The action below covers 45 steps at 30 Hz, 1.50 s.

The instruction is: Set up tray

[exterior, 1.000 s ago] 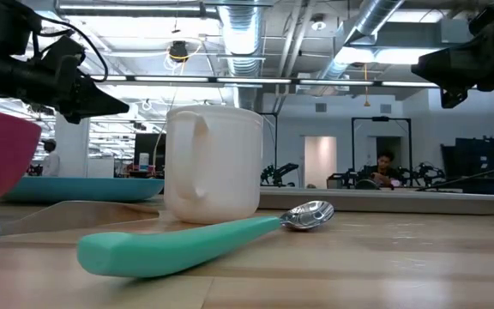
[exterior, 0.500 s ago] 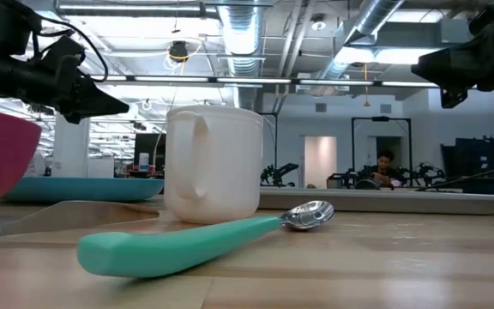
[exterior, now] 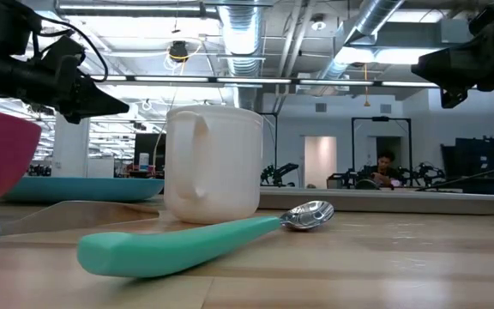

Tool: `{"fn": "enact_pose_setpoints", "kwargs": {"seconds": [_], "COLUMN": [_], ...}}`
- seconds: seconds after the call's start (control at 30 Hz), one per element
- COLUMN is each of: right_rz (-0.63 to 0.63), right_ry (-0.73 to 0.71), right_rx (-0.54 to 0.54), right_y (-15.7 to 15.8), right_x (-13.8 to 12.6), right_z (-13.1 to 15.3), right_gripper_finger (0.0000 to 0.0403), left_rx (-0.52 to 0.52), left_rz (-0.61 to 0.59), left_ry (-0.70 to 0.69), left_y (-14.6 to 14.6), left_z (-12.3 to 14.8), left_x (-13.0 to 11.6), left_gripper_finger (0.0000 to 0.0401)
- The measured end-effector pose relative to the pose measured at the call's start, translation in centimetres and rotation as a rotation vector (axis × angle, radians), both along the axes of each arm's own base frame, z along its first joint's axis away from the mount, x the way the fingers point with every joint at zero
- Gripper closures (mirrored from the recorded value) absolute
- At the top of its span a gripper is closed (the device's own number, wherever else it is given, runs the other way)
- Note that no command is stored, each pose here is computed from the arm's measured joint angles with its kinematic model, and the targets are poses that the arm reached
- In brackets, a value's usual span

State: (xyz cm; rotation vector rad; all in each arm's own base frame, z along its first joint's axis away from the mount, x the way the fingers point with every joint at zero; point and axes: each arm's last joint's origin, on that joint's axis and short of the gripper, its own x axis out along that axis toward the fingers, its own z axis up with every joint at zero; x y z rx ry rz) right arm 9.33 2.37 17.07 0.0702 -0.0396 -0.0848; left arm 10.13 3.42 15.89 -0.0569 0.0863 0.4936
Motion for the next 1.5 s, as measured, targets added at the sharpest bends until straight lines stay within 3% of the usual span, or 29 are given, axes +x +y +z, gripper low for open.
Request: {"fn": "enact_pose_setpoints", "kwargs": {"seconds": [1.13, 1.33, 1.5], "right_rz": [0.0, 0.0, -0.003], "right_ry": [0.0, 0.0, 0.006], "right_rx": [0.0, 0.0, -0.076], "right_y": [0.0, 0.0, 0.0], "right_x": [0.0, 0.0, 0.0], "right_z": [0.01, 0.01, 0.01], "right_gripper_finger": [0.0322, 0.0322, 0.0322], "left_rx": [0.005, 0.099, 0.06], "left_rz": [0.001, 0.032, 0.043], "left_ry": [-0.02, -0.031, 0.018], "left_y": [0.01, 0.11, 0.13], "left_z": [0.19, 0.74, 0.13], "left_x": [0.02, -0.01, -0.06], "left_gripper_finger": [0.0401, 0.0401, 0.0401]}}
